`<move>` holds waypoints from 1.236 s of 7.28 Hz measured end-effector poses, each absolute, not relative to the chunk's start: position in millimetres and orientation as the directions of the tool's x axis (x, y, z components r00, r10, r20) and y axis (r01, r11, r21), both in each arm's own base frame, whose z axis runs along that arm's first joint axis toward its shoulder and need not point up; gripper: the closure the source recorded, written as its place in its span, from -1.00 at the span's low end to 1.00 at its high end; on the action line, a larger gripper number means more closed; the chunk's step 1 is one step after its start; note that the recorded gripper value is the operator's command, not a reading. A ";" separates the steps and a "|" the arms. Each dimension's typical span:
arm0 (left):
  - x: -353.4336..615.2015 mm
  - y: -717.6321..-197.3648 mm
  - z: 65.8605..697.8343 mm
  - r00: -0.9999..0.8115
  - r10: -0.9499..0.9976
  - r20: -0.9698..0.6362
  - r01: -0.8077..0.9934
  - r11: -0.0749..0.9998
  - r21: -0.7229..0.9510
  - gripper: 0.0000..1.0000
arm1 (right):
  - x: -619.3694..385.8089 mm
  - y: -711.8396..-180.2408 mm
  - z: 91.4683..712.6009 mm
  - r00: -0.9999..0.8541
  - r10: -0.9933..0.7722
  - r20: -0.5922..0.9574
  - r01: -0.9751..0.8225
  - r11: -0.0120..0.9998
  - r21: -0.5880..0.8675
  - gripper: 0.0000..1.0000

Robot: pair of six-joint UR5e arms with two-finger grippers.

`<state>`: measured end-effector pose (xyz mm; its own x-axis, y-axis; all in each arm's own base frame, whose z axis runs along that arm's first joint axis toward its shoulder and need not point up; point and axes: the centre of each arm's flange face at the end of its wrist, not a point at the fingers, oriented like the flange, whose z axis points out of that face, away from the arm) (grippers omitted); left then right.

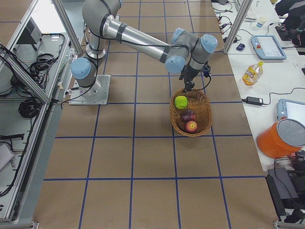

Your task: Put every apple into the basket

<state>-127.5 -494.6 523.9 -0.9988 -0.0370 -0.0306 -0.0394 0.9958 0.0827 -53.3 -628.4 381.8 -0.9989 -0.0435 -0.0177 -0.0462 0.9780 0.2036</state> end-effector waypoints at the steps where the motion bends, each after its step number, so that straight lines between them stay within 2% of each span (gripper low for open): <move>1: -111.4 -502.2 518.3 -0.998 -0.061 -0.010 -0.062 0.994 0.092 -1.00 | -14.1 -617.7 402.6 -1.000 0.026 -0.002 0.025 0.981 0.193 -1.00; 4: -92.9 -525.5 504.7 -0.995 -0.074 0.064 -0.070 0.995 0.066 -1.00 | 102.2 -561.7 461.8 -0.995 0.096 0.033 0.099 0.986 0.134 -1.00; 6: -95.9 -524.9 515.7 -0.996 -0.068 0.059 -0.066 0.997 0.036 -1.00 | 126.4 -518.7 502.4 -0.996 0.092 0.013 0.093 0.990 0.109 -1.00; 9: -96.1 -524.0 527.6 -0.997 -0.063 0.036 -0.062 0.998 0.019 -1.00 | 128.6 -489.3 488.4 -0.995 0.099 0.002 0.099 0.986 0.136 -1.00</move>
